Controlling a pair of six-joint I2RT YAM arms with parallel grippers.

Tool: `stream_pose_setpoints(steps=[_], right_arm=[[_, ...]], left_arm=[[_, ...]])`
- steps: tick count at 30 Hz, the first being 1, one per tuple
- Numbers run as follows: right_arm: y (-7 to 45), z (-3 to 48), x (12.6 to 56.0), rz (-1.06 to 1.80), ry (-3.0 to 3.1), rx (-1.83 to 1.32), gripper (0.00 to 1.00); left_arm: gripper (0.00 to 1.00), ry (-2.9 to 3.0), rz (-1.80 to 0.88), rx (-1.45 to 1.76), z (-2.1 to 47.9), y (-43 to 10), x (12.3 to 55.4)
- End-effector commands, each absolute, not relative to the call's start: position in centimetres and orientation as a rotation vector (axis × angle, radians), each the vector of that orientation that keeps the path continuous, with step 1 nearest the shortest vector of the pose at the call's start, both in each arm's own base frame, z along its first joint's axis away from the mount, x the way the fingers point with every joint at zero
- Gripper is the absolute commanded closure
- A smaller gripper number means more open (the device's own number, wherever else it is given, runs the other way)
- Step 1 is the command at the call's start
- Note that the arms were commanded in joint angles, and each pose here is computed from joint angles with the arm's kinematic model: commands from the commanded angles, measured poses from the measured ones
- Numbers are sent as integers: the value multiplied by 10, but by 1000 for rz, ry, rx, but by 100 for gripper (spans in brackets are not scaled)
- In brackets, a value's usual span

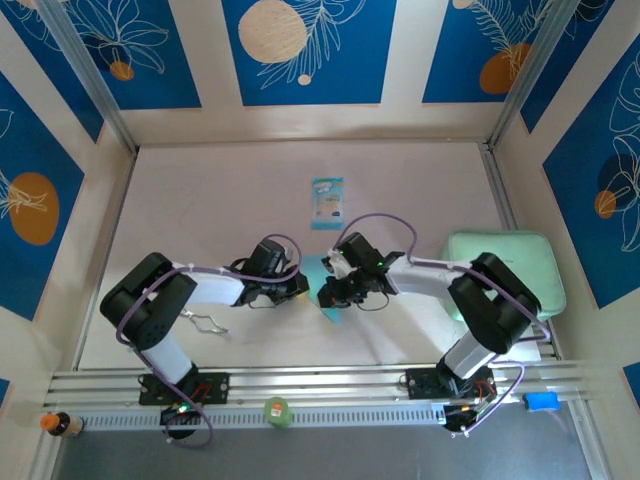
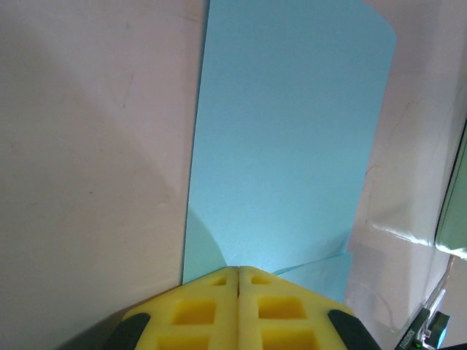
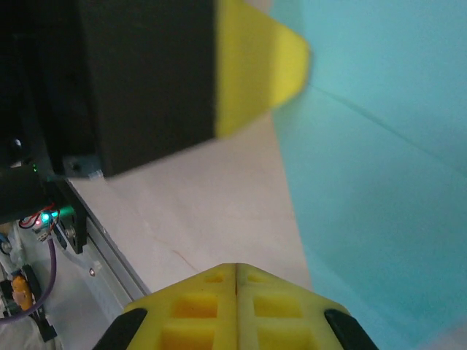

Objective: Fold a paper plane with a square sheet of paper (pick it up from the middle)
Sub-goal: Third fold the triangle at the center of the table.

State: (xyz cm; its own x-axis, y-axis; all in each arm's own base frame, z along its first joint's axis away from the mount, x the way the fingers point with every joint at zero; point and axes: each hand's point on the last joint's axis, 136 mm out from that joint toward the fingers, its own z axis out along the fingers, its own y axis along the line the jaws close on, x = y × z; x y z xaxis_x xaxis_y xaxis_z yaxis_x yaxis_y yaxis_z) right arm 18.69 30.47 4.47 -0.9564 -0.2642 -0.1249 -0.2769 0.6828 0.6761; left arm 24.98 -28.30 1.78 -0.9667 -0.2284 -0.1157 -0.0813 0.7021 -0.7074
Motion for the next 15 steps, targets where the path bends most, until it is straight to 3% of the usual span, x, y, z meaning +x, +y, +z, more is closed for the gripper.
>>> stream_pose_setpoints(steps=[1,15], right_arm=[[310,27,182,1098,2929,-514,93],[271,12,143,1192,3010,-379,91]], left_arm=[[100,2815,-968,-293,-10,-263,236],[100,2823,-950,-310,-17,-259,233]])
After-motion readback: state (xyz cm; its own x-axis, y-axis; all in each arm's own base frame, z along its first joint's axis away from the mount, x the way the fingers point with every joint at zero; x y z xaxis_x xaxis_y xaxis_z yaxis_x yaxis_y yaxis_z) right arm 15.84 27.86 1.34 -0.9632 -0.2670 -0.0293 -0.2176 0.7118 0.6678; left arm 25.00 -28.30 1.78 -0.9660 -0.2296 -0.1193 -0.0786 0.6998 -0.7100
